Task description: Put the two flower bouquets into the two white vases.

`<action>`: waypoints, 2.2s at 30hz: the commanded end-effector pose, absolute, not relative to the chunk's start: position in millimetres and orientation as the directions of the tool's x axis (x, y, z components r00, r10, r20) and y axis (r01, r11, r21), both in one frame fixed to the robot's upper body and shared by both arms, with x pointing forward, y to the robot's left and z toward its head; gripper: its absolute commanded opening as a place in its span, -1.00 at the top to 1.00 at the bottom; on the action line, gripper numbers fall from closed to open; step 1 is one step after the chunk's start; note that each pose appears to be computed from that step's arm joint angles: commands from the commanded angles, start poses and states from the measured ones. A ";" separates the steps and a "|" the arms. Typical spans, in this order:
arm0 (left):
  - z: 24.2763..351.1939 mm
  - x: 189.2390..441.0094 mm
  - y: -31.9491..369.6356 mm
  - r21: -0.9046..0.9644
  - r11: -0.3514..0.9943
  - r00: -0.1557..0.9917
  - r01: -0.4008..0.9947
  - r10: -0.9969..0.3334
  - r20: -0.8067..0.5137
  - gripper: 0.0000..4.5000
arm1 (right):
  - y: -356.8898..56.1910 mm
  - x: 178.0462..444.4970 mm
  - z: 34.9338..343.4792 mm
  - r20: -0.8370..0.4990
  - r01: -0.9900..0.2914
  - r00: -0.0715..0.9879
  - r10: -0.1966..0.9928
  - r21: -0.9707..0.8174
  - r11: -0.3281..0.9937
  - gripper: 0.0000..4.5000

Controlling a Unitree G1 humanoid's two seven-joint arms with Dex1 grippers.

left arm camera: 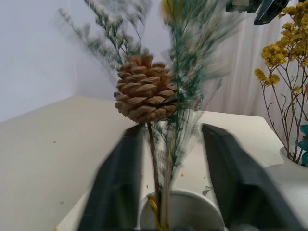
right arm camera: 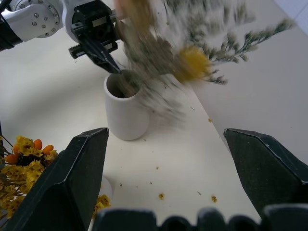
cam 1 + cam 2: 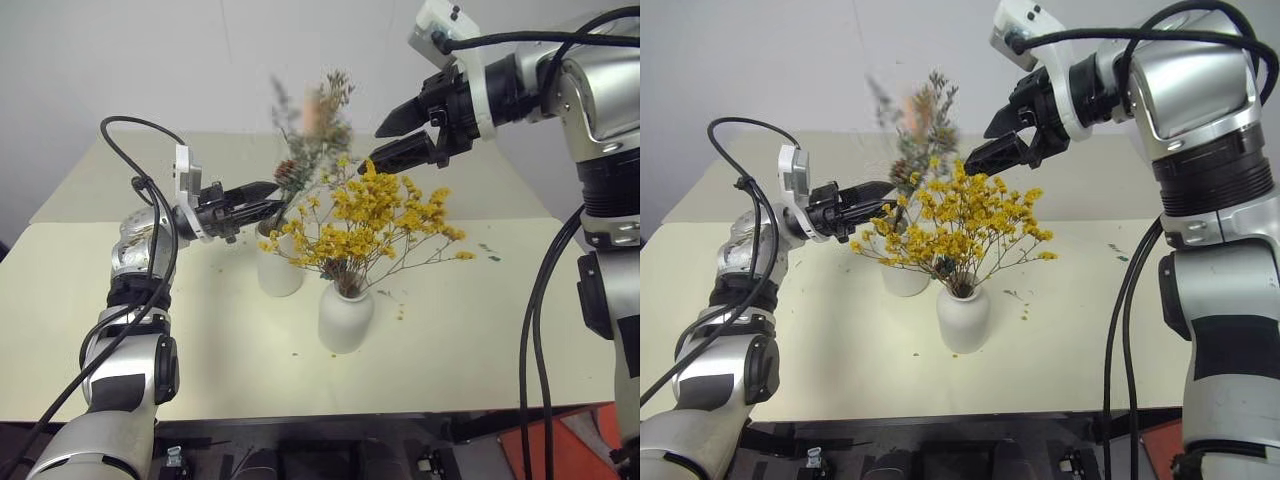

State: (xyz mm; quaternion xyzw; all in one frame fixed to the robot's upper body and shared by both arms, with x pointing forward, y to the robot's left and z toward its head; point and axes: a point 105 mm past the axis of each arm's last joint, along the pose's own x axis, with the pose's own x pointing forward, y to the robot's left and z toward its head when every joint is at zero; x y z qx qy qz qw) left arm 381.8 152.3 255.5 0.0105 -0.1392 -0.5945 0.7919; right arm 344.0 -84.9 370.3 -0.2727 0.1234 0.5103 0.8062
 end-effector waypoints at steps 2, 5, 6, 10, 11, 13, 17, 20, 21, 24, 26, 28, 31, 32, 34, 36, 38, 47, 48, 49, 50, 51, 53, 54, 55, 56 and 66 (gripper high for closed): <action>264.7 376.2 161.0 0.239 0.313 0.263 0.919 -0.940 0.219 -0.67 | -85.7 340.4 382.3 -0.447 -0.874 0.467 0.763 -0.362 0.323 -1.00; 267.0 372.8 169.4 0.245 0.335 0.280 0.910 -0.931 0.235 -0.99 | -86.3 340.7 383.1 -0.443 -0.872 0.471 0.762 -0.367 0.325 -1.00; 267.7 371.3 172.0 0.247 0.342 0.285 0.907 -0.928 0.239 -0.99 | -86.6 340.9 383.2 -0.443 -0.871 0.473 0.762 -0.368 0.327 -1.00; 269.0 360.9 183.5 0.257 0.367 0.306 0.894 -0.919 0.247 -0.99 | -87.6 341.4 383.1 -0.440 -0.868 0.477 0.761 -0.369 0.331 -1.00; 268.6 358.6 185.3 0.259 0.372 0.312 0.891 -0.918 0.244 -0.99 | -87.6 341.3 383.2 -0.439 -0.868 0.477 0.762 -0.369 0.331 -1.00; 269.3 352.9 193.2 0.266 0.402 0.340 0.876 -0.906 0.250 -0.99 | -88.0 341.1 384.2 -0.436 -0.866 0.479 0.762 -0.373 0.332 -1.00; 275.3 340.1 211.8 0.290 0.473 0.402 0.832 -0.874 0.274 -0.99 | -92.0 341.1 391.6 -0.411 -0.853 0.499 0.763 -0.389 0.348 -1.00; 279.8 332.1 219.2 0.312 0.502 0.430 0.806 -0.860 0.273 -0.99 | -97.5 340.1 399.6 -0.379 -0.839 0.518 0.767 -0.402 0.368 -1.00; 282.5 330.6 221.9 0.302 0.513 0.439 0.804 -0.854 0.280 -0.99 | -99.8 339.3 403.2 -0.360 -0.831 0.526 0.770 -0.413 0.374 -1.00; 292.4 326.9 242.1 0.252 0.594 0.515 0.764 -0.797 0.316 -0.99 | -115.7 329.7 422.4 -0.252 -0.786 0.550 0.797 -0.478 0.391 -1.00; 293.1 322.7 248.0 0.245 0.620 0.545 0.746 -0.779 0.311 -0.99 | -129.5 327.3 428.9 -0.196 -0.752 0.583 0.789 -0.498 0.432 -1.00; 291.8 320.0 250.3 0.245 0.634 0.568 0.733 -0.770 0.292 -0.99 | -142.0 326.5 433.2 -0.149 -0.727 0.611 0.778 -0.495 0.476 -1.00; 290.7 316.6 254.5 0.250 0.660 0.604 0.708 -0.750 0.270 -0.99 | -165.2 323.8 439.6 -0.071 -0.668 0.662 0.746 -0.507 0.544 -1.00; 289.9 317.6 258.3 0.245 0.682 0.633 0.689 -0.731 0.254 -0.99 | -178.3 320.8 439.9 -0.053 -0.633 0.692 0.720 -0.525 0.569 -1.00; 289.1 319.6 265.6 0.224 0.719 0.680 0.658 -0.695 0.234 -0.99 | -200.2 312.1 437.6 -0.038 -0.589 0.727 0.685 -0.547 0.595 -1.00; 289.5 315.3 268.6 0.219 0.723 0.690 0.655 -0.691 0.217 -0.99 | -221.0 300.9 432.0 -0.031 -0.552 0.754 0.656 -0.570 0.608 -1.00; 290.3 308.4 269.2 0.264 0.726 0.691 0.636 -0.687 0.225 -0.99 | -239.7 289.6 421.0 -0.054 -0.546 0.770 0.635 -0.570 0.614 -1.00; 287.7 289.6 260.9 0.372 0.691 0.684 0.620 -0.708 0.174 -0.99 | -262.9 246.7 342.5 -0.242 -0.666 0.730 0.639 -0.457 0.589 -1.00; 285.7 293.1 260.7 0.382 0.705 0.707 0.597 -0.688 0.165 -0.99 | -262.9 244.8 335.7 -0.245 -0.674 0.726 0.643 -0.437 0.595 -1.00; 282.0 295.7 260.5 0.389 0.704 0.721 0.595 -0.681 0.129 -0.99 | -262.0 242.6 328.8 -0.241 -0.684 0.717 0.654 -0.425 0.593 -1.00; 278.7 296.9 261.6 0.389 0.700 0.727 0.599 -0.679 0.101 -0.99 | -260.5 241.0 323.4 -0.240 -0.690 0.712 0.660 -0.411 0.596 -1.00; 276.5 295.9 263.4 0.392 0.693 0.727 0.605 -0.682 0.083 -0.99 | -258.7 239.9 317.1 -0.246 -0.693 0.712 0.658 -0.398 0.601 -1.00; 276.3 290.2 266.5 0.400 0.684 0.719 0.611 -0.690 0.081 -0.99 | -255.8 235.7 306.3 -0.272 -0.712 0.696 0.664 -0.383 0.589 -1.00; 275.9 287.2 267.9 0.402 0.683 0.718 0.610 -0.691 0.083 -0.99 | -255.3 233.2 300.9 -0.289 -0.726 0.683 0.671 -0.371 0.579 -1.00; 275.7 284.6 268.7 0.398 0.684 0.720 0.611 -0.689 0.081 -0.99 | -255.5 230.4 296.6 -0.305 -0.743 0.666 0.681 -0.357 0.566 -1.00; 274.5 282.1 270.3 0.389 0.687 0.722 0.614 -0.688 0.075 -0.99 | -255.0 227.7 292.1 -0.322 -0.762 0.645 0.692 -0.335 0.554 -1.00; 288.6 255.6 280.6 0.357 0.620 0.667 0.699 -0.745 -0.012 -0.99 | -252.1 226.6 279.1 -0.344 -0.810 0.587 0.733 -0.259 0.526 -1.00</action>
